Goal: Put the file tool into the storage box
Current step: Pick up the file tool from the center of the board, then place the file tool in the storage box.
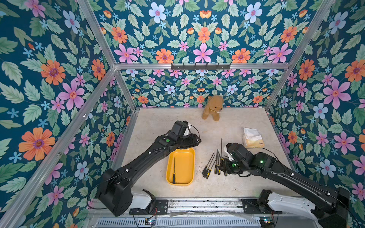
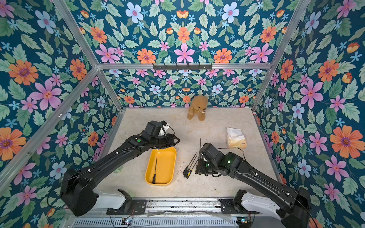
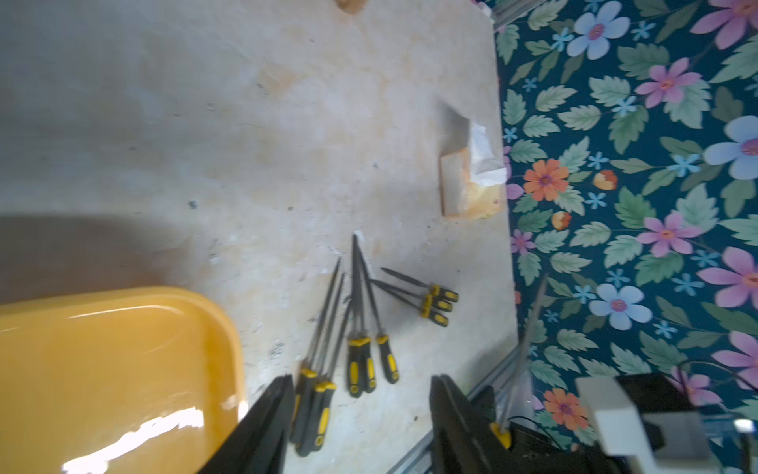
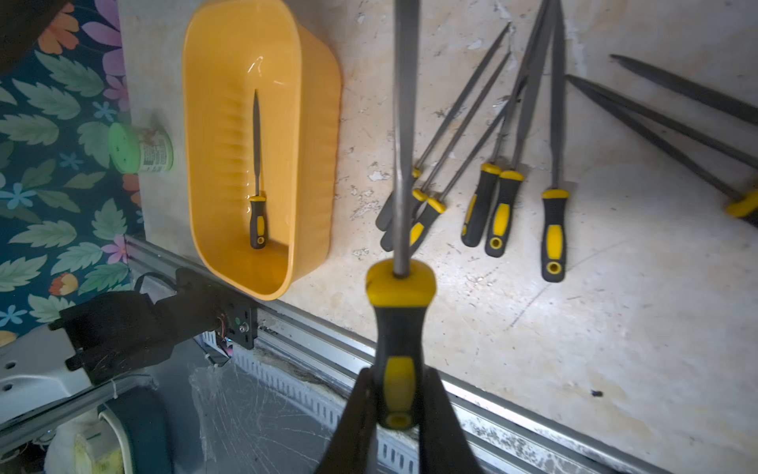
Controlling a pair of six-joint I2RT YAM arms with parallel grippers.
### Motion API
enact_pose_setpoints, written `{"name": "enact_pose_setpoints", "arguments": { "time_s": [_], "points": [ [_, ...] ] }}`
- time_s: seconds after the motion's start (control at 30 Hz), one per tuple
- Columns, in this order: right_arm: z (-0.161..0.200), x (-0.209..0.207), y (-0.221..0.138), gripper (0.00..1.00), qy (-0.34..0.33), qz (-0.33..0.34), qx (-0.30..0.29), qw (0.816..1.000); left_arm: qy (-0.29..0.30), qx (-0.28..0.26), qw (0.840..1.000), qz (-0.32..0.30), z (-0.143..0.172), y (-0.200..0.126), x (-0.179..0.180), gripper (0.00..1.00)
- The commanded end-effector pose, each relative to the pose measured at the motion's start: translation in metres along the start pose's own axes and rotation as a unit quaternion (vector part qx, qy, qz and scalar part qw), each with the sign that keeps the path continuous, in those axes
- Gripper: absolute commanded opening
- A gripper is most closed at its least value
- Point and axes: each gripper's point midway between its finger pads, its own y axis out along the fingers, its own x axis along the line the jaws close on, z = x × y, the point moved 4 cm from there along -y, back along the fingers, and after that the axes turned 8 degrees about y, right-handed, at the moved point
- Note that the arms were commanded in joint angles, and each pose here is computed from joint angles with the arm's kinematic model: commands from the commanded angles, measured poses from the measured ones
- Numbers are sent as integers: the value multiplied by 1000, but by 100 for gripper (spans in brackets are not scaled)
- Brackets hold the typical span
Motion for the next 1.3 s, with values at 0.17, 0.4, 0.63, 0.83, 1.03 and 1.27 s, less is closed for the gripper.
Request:
{"name": "enact_pose_setpoints", "arguments": {
  "time_s": [0.17,0.4,0.63,0.83,1.03,1.27],
  "points": [
    [0,40,19,0,-17,-57,4,998,-22,9,999,24,-2,43,-24,59],
    [5,50,30,0,-22,-70,19,997,-23,19,1000,4,2,58,-15,54],
    [6,48,38,0,-23,-62,25,997,-17,32,999,-11,8,66,-6,9],
    [5,41,39,11,-12,-44,23,999,5,51,998,-44,14,53,8,0],
    [-22,23,27,80,42,-28,-4,999,14,67,989,-132,16,7,69,0],
    [-31,-32,35,80,117,46,9,992,41,91,965,-244,31,-16,135,0]
  ]
}}
